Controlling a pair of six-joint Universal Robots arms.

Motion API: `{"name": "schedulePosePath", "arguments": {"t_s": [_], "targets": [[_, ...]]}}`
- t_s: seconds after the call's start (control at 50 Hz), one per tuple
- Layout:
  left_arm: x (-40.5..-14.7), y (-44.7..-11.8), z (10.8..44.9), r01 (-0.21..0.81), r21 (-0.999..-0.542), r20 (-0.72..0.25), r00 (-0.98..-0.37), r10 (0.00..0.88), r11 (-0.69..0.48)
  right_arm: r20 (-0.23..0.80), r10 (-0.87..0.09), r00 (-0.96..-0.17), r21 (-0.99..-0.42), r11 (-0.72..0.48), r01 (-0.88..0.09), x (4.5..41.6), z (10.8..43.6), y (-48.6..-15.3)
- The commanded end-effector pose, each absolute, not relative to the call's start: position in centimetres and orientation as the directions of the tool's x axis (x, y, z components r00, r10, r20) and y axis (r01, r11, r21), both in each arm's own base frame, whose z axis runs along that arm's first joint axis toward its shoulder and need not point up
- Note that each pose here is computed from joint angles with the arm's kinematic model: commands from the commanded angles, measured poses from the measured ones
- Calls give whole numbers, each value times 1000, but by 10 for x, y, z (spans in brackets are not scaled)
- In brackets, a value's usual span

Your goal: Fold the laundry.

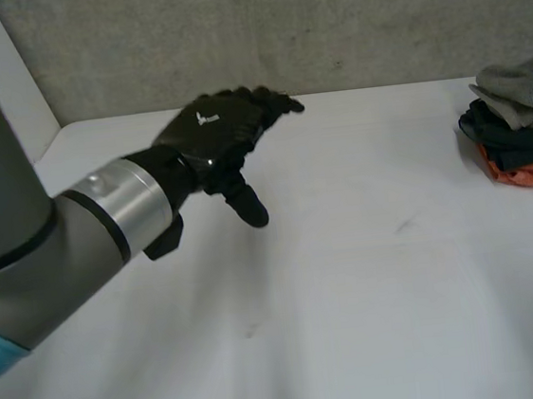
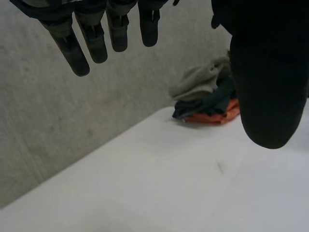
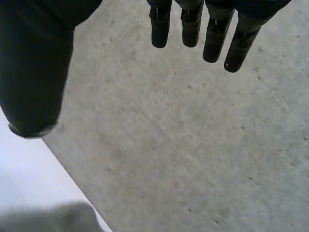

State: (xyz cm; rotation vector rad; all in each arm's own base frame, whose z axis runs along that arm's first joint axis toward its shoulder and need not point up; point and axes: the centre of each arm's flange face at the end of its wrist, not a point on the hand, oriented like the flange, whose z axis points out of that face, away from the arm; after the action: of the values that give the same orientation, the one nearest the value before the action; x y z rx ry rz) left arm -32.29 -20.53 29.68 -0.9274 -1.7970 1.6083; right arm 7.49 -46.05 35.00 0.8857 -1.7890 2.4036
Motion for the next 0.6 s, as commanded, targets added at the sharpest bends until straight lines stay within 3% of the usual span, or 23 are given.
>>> {"name": "schedulePosePath", "arguments": {"t_s": [0.02, 0.14, 0.28, 0.6], "targets": [[-300, -214, 334, 62, -996, -87, -700, 709, -61, 293, -309, -905, -940, -265, -214, 173, 368, -390], [-265, -241, 347, 33, -990, -96, -867, 490, -136, 172, -292, -941, -975, -189, -119, 217, 354, -325], [-239, -264, 340, 44, -991, -85, -938, 336, -125, 161, -285, -945, -983, -134, -127, 245, 311, -290], [-243, -269, 303, 39, -998, -51, -932, 358, -41, 176, -306, -936, -978, -160, -132, 255, 287, -279]]}}
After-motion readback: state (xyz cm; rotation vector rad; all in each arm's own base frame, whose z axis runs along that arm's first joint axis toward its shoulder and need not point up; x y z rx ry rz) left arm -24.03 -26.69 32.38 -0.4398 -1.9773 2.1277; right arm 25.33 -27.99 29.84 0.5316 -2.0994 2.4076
